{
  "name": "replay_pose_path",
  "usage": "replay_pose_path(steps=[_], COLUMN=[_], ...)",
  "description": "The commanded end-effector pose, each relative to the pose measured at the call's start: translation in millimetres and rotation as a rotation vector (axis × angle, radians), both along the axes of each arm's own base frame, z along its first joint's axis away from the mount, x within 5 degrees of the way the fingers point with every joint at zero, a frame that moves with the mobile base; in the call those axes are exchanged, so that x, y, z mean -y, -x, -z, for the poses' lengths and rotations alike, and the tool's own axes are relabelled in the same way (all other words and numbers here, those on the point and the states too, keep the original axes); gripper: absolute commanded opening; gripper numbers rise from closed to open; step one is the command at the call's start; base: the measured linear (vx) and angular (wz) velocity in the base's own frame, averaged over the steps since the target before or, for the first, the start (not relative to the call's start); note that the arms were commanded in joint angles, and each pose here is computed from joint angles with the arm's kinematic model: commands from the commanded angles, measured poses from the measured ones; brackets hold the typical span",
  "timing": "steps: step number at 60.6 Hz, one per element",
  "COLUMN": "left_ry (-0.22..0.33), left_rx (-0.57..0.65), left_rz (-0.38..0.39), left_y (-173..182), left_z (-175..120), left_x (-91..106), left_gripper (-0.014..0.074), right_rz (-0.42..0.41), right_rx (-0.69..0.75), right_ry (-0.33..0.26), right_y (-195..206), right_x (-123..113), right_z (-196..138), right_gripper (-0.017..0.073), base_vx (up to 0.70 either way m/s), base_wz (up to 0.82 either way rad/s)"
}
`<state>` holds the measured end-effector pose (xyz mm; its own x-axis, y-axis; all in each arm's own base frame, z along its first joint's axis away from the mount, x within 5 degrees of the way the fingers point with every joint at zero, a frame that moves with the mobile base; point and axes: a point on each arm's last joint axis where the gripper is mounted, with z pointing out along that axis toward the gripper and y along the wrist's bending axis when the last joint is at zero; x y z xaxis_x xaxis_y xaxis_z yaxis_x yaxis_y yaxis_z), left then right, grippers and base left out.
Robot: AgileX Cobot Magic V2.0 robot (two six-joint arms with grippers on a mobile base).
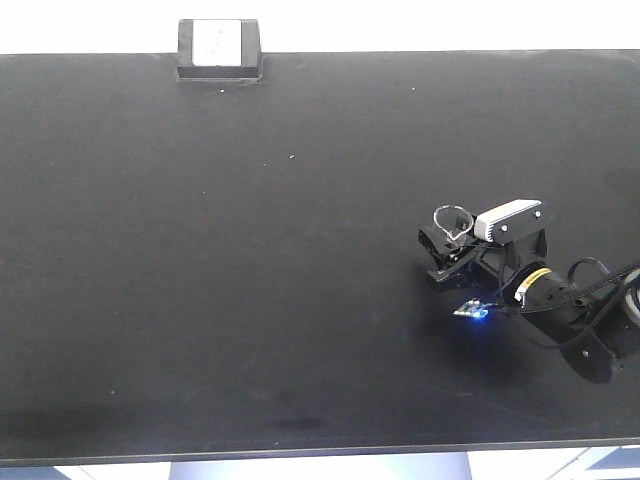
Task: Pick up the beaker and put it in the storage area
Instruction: 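Lower the held beaker onto the bench top with the right gripper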
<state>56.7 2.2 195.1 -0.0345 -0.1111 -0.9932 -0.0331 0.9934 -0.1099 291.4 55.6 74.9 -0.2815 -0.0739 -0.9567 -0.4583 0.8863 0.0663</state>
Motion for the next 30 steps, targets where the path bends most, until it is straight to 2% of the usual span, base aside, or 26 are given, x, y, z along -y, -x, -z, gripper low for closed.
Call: replay_pose_path(steps=[1,13,30], left_ry=[0.01,0.01,0.01], left_rx=[0.08,0.08,0.08], left_rz=[0.019,0.019,0.019], left_y=[0.4,0.4,0.4], left_z=[-1.2,-1.2,-1.2], left_x=[1.5,1.5,1.5], left_gripper=[-0.0008,-0.0008,-0.0008], right_rz=[-0.018,-0.061,-0.056], right_rx=[0.152,0.15,0.15], right_ry=[-0.053,-0.053,-0.053], right_y=[-4.6,-2.6,-2.8], right_x=[-1.7,-5.0,-4.7], right_z=[-19.8,-19.6,-19.6], right_gripper=[0.0039,0.0177,0.0512], base_vx=[0.0,0.0,0.0], base_wz=[0.0,0.0,0.0])
